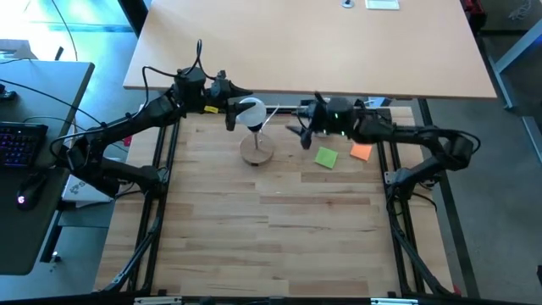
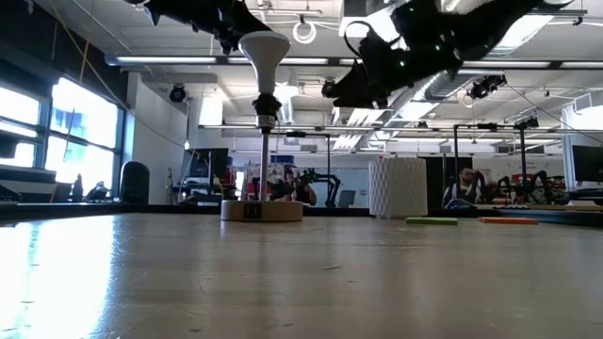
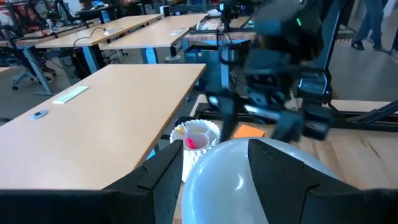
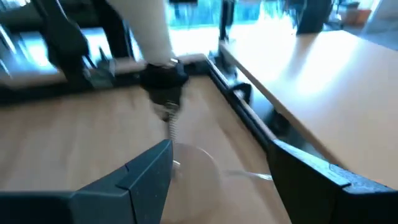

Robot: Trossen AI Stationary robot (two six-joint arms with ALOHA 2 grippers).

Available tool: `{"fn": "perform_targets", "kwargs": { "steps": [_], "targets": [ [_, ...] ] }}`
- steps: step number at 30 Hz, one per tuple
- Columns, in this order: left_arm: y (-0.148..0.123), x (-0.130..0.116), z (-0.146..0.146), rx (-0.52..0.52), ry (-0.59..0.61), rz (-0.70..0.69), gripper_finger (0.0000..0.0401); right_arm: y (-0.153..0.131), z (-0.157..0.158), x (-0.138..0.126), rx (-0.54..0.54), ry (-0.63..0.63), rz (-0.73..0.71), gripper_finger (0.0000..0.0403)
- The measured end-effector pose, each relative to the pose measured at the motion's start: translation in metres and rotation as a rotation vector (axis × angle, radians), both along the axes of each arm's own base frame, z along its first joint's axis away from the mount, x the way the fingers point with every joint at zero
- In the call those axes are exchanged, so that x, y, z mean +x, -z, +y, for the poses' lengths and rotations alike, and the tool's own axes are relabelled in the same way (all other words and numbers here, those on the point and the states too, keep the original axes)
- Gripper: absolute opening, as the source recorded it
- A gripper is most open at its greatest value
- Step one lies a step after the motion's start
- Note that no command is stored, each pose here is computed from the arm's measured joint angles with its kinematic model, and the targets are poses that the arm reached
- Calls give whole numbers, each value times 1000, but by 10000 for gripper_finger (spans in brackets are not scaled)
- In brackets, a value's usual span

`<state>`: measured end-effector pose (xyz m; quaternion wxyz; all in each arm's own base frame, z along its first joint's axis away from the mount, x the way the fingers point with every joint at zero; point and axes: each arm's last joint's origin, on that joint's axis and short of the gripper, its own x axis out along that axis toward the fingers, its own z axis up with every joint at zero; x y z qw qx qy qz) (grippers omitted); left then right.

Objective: Screw lightbulb
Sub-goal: Insert the lightbulb into the lamp socket

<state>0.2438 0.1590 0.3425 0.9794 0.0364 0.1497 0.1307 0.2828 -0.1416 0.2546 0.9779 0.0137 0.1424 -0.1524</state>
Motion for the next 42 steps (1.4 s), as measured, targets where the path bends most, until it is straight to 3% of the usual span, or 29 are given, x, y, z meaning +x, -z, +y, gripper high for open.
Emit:
{"fn": "perform_targets", "kwargs": {
  "steps": [4, 9, 19, 24, 27, 34, 42],
  "targets": [
    [0, 0, 0, 0, 0, -1, 174, 26, 12, -7, 100, 5, -90, 254],
    [0, 0, 0, 0, 0, -1, 174, 35, 17, -9, 184, -47, -97, 254],
    [0, 0, 0, -14, -5, -7, 174, -10, 10, 8, 73, -43, -236, 254],
    [0, 0, 0, -20, -7, -8, 174, -26, 1, 11, -106, 153, -210, 254],
    [0, 0, 0, -21, -7, -9, 174, -32, -2, 12, -115, 172, -189, 254],
    [0, 0, 0, -21, -7, -9, 174, -40, -13, 9, -20, -3, -155, 262],
    [0, 0, 0, -21, -7, -9, 174, -47, -29, 3, 68, -198, -177, 323]
  ]
}}
